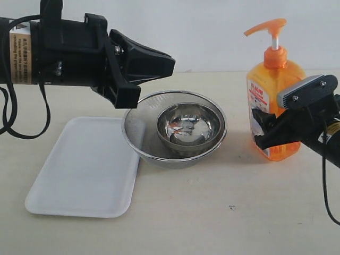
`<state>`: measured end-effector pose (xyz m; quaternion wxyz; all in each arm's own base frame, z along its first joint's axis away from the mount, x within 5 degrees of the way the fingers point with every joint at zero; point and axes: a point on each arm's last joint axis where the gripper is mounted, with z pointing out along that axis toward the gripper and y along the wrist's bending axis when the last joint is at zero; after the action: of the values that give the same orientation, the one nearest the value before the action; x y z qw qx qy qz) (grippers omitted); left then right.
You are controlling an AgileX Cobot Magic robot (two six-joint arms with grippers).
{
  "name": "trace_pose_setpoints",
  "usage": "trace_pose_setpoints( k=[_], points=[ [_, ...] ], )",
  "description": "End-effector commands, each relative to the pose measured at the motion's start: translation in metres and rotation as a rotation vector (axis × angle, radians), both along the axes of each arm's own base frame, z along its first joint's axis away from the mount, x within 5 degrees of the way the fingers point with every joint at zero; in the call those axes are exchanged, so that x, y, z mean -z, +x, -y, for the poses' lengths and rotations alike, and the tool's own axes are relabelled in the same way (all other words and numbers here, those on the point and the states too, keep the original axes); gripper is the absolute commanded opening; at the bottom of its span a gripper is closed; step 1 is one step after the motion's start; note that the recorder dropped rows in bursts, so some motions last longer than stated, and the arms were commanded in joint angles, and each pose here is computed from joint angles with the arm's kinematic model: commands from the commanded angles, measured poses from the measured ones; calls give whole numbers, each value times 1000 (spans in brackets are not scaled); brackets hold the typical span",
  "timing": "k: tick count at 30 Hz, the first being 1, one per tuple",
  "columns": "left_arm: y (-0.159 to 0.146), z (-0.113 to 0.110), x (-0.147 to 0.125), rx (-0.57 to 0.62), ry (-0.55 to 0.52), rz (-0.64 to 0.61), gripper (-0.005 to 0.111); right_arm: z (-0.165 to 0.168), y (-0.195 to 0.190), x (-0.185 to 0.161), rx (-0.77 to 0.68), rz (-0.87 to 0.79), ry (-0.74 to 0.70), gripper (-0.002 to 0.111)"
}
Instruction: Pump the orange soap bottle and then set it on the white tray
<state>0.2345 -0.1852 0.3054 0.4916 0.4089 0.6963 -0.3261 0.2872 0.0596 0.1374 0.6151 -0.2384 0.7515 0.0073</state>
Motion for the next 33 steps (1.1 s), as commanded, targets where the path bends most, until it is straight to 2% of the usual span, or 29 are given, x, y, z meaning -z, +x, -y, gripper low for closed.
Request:
trace_pose_setpoints(
  k=[1, 7, 12, 17, 23, 33],
  points=[
    [0, -2, -2, -30, -8, -3, 5, -9, -1, -6, -15, 59, -92, 0],
    [-6, -7, -14, -54, -42, 1, 5, -27, -6, -7, 52, 96, -207, 0],
    [-8, -10, -20, -76, -48, 24, 5, -32, -8, -8, 75, 105, -209, 0],
    [3, -7, -11, -97, -23, 10, 5, -30, -8, -7, 91, 101, -228, 0],
    [20, 5, -3, -69, -17, -22, 5, -30, -8, -6, 80, 100, -265, 0],
    [33, 12, -13, -73, -26, 11, 5, -30, -8, -5, 67, 93, -295, 0]
  ],
)
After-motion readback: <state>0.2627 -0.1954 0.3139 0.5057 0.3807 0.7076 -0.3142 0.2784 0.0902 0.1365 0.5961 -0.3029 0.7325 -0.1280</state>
